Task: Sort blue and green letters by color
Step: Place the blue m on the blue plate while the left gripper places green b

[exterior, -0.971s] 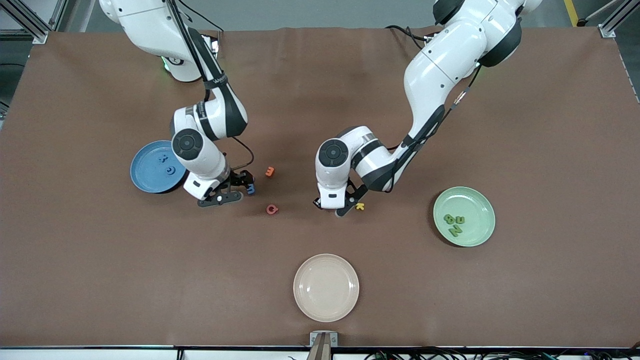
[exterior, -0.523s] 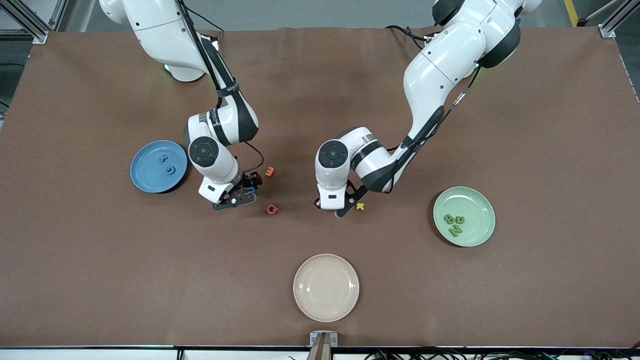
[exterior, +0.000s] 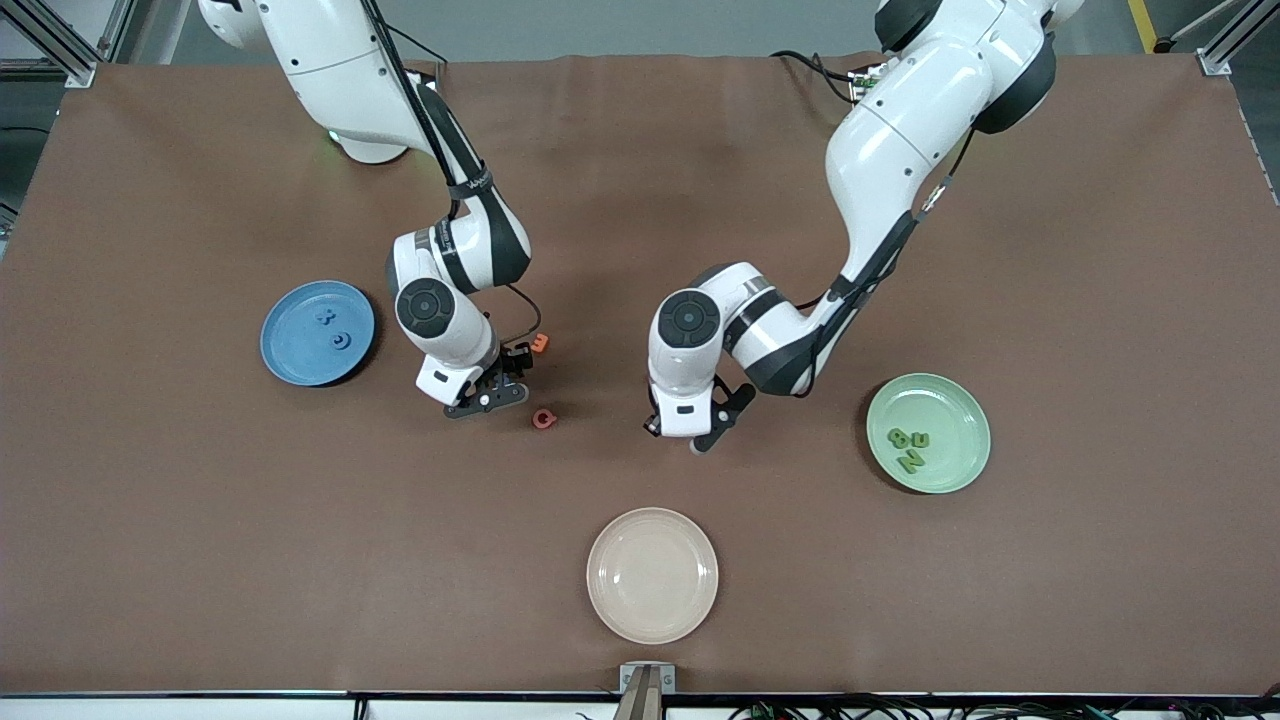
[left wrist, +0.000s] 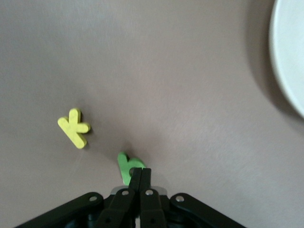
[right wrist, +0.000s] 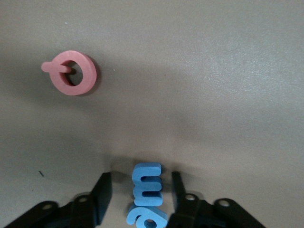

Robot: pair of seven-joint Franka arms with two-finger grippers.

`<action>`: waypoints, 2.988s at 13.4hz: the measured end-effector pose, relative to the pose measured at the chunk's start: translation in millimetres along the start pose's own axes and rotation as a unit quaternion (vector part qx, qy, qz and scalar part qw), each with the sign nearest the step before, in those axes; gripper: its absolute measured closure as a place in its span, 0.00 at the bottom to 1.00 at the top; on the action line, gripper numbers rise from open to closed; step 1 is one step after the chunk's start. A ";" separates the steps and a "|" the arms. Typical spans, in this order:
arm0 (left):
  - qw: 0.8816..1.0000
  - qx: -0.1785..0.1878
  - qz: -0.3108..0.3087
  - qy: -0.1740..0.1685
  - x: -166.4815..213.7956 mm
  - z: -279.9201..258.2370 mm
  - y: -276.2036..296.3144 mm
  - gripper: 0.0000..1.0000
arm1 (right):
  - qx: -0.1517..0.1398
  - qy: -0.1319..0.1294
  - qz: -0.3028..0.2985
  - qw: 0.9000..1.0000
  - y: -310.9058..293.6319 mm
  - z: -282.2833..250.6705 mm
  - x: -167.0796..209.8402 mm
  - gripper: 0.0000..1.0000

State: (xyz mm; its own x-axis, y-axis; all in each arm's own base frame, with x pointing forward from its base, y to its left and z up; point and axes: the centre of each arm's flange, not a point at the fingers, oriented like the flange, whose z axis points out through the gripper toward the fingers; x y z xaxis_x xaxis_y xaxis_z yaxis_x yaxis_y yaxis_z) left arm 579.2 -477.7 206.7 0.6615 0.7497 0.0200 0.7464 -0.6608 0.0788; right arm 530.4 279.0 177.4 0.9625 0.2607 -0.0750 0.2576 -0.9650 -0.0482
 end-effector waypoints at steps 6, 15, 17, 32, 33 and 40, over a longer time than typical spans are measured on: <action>1.000 0.005 -0.006 -0.001 -5.8 5.5 -2.4 0.61 | 0.001 0.002 0.001 1.000 2.1 -2.0 2.5 0.73; 1.000 0.018 -0.010 0.001 -0.8 23.4 -7.9 0.59 | 0.028 -0.047 -0.002 0.999 50.7 -55.6 0.9 0.73; 1.000 0.021 -0.010 0.000 -1.2 28.1 -9.3 0.59 | 0.043 -0.041 -0.016 0.998 97.9 -89.5 -9.1 0.73; 0.997 0.060 -0.008 0.040 117.3 -61.9 -29.2 0.73 | 0.022 -0.025 -0.098 0.995 337.8 -67.9 -123.9 0.73; 0.996 0.075 0.009 0.039 142.7 -60.0 -45.2 0.73 | 0.021 -0.032 -0.097 0.995 341.3 -60.6 -126.5 0.73; 0.987 0.125 0.098 -0.007 287.6 -46.3 -171.1 0.73 | 0.011 -0.045 -0.089 0.995 350.4 -39.1 -134.0 0.60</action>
State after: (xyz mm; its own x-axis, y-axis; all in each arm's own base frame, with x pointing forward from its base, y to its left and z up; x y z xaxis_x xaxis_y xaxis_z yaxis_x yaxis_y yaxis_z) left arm 638.5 -147.3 245.1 0.7951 0.6064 -0.0044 0.5966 -0.7835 -0.1742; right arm 495.0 -95.2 209.4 0.8898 0.4301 -0.1526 0.4209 -0.9026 -0.0896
